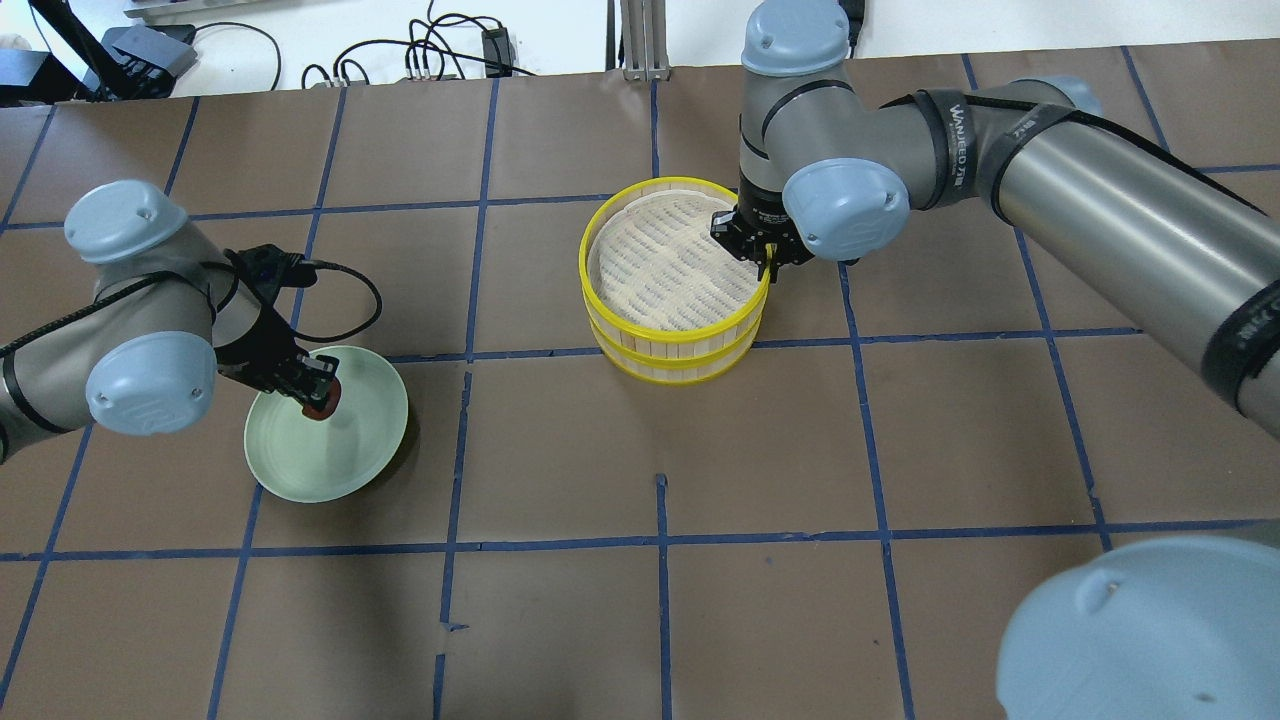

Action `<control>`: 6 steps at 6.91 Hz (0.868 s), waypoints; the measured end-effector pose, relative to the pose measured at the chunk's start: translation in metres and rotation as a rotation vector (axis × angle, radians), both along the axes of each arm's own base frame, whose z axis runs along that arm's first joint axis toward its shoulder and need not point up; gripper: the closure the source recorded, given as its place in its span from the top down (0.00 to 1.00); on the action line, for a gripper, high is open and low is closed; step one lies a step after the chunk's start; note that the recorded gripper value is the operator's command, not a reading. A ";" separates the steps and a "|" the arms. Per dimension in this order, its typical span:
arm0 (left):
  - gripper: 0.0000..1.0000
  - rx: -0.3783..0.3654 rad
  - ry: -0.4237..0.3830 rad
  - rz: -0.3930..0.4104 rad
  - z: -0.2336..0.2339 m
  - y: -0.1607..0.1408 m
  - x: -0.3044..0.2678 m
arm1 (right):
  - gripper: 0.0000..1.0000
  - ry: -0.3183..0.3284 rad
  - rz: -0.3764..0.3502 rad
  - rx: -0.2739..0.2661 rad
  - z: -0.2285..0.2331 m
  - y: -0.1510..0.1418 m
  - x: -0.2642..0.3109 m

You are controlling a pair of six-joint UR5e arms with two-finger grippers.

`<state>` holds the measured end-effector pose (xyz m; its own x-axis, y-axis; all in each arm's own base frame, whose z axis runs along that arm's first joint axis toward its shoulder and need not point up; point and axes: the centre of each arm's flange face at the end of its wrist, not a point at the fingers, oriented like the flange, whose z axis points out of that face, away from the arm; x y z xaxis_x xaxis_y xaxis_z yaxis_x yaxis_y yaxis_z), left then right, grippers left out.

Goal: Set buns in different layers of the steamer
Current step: 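Carry the brown bun over the top tier with the left gripper while the right withdraws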

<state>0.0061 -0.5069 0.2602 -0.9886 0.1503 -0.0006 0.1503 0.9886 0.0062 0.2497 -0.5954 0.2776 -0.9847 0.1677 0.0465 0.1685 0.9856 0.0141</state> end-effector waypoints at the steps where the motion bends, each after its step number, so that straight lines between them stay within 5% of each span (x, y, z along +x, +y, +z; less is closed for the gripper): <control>1: 0.02 -0.053 -0.007 0.013 0.024 -0.009 -0.031 | 1.00 0.001 0.000 0.002 0.000 0.000 -0.001; 3: 0.02 -0.151 0.038 0.106 0.067 -0.022 -0.128 | 1.00 -0.028 0.022 -0.018 0.024 -0.013 -0.033; 5: 0.02 -0.197 0.182 0.260 0.102 -0.020 -0.234 | 1.00 -0.064 0.046 -0.020 0.106 -0.001 -0.104; 6: 0.15 -0.203 0.228 0.309 0.102 -0.019 -0.272 | 1.00 -0.073 0.048 -0.027 0.153 0.013 -0.127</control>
<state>-0.2660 -0.5258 0.3627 -0.9655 -0.1330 0.2237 -0.1775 0.9652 -0.1922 0.1229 -0.5824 0.4303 -0.9923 0.1202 -0.0301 0.1203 0.9927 -0.0020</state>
